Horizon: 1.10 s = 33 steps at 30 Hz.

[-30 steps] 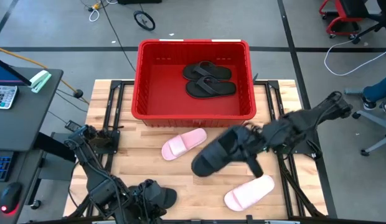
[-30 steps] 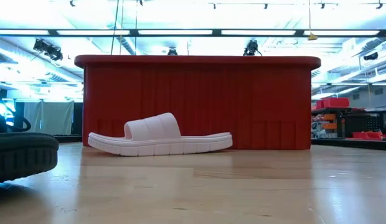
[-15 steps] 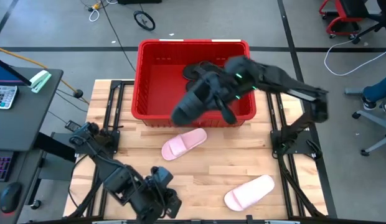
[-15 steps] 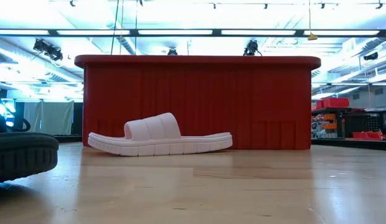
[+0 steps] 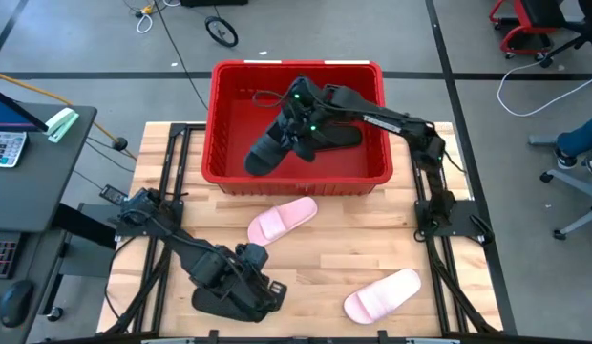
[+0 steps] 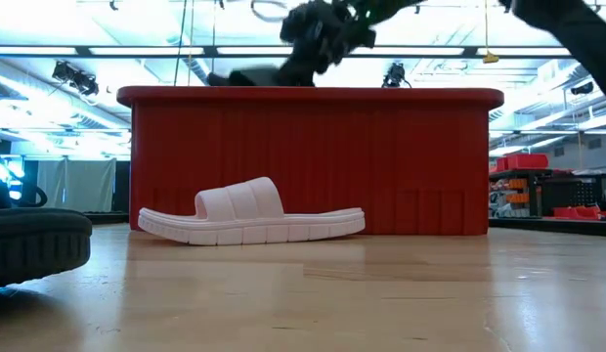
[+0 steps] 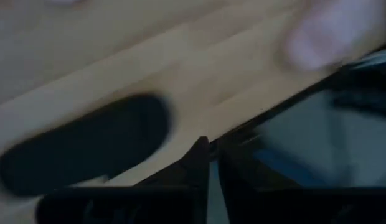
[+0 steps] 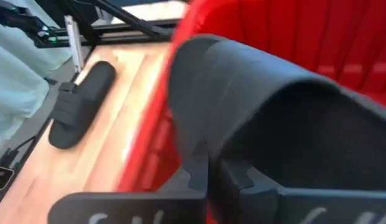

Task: Pick and place slides into bin
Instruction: Put the right black slide into the red bin

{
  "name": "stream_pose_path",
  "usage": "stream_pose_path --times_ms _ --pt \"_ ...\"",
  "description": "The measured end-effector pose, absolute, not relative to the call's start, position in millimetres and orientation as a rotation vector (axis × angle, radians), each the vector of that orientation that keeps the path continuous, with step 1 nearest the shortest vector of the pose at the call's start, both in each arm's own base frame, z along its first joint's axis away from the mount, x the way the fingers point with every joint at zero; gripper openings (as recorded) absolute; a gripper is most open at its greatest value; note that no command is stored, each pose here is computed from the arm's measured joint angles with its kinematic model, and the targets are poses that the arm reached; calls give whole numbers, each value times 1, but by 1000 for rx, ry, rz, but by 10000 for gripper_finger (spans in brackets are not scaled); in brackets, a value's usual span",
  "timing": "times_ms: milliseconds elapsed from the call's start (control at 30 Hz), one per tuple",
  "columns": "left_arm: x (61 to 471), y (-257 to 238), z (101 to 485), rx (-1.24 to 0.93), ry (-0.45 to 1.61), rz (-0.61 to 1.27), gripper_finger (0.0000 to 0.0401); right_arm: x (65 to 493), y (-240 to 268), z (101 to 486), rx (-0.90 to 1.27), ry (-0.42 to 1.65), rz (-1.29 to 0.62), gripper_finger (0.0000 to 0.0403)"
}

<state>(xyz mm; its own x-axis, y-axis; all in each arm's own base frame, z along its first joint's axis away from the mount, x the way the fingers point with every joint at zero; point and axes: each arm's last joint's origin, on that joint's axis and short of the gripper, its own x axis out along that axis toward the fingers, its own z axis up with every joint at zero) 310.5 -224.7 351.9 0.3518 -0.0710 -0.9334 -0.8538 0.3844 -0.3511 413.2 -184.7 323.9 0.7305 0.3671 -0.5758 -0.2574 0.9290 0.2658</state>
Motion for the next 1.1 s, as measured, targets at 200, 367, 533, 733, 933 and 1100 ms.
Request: stream_pose_path --times_ms 200,367,533,733,933,1100 --pt "315 -219 336 -1033 1369 665 115 421 -197 294 162 742 327 9" --pt "326 -234 329 -1145 1389 585 181 410 -203 293 103 895 137 9" --pt "321 -263 315 -1277 1381 699 214 393 -202 308 34 1005 -34 9" --pt "295 -302 291 -1312 1334 925 212 369 -192 355 -36 888 -18 9" --pt "282 -312 276 -1197 1306 1010 209 346 -174 392 -52 775 78 9" --pt "290 -302 277 -1183 1239 1026 208 333 -159 404 12 750 198 9"
